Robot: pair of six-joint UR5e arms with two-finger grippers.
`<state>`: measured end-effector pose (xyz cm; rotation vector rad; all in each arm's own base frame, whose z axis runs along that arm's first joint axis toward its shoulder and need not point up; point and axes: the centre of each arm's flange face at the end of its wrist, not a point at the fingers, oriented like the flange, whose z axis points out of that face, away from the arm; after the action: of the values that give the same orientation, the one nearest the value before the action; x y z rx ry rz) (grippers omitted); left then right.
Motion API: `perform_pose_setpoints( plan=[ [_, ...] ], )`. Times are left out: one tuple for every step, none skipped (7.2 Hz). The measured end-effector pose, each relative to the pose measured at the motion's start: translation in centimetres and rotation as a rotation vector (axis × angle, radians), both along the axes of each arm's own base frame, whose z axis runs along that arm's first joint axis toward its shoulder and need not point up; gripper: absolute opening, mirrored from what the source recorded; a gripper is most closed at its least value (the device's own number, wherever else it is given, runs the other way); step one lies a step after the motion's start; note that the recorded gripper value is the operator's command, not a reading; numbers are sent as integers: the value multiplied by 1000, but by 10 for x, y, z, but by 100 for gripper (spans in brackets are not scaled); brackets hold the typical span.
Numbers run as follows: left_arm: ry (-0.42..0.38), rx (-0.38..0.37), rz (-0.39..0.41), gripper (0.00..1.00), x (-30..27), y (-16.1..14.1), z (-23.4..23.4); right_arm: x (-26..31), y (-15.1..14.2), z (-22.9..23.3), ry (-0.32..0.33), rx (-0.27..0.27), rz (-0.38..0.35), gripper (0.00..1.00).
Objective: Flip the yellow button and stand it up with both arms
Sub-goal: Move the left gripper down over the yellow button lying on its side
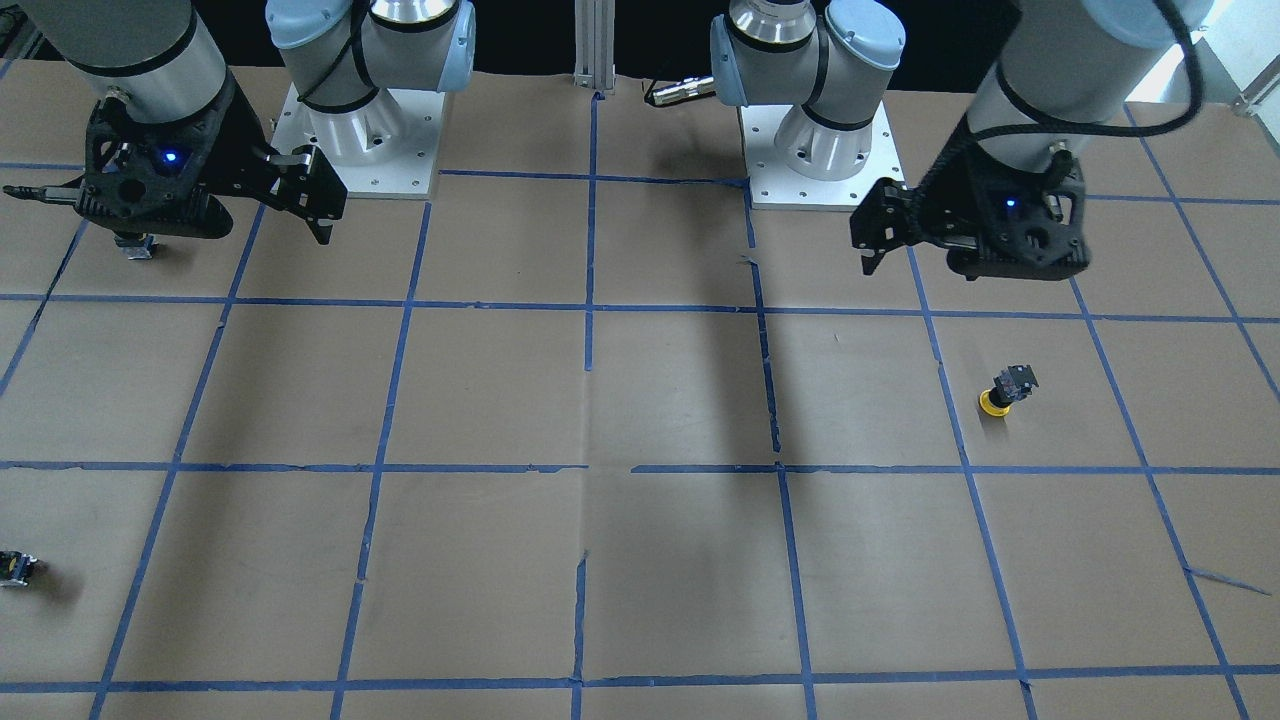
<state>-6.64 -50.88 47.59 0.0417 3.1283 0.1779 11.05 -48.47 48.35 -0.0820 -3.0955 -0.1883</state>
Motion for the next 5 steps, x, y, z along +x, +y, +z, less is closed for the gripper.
perform_pose_setpoints(
  plan=[
    [6, 25, 59, 100, 40, 2, -10, -1, 0, 0, 0, 1, -2, 100],
    [16, 42, 103, 100, 78, 5, -20, -1, 0, 2, 1, -2, -2, 100],
    [31, 55, 109, 100, 106, 6, -29, -1, 0, 7, 3, -12, -2, 100],
    [46, 58, 84, 100, 126, 7, -40, -2, 0, 9, 9, -18, 1, 100],
    [51, 43, 58, 100, 144, 7, -54, -2, 0, 7, 11, -13, 9, 100]
  ],
)
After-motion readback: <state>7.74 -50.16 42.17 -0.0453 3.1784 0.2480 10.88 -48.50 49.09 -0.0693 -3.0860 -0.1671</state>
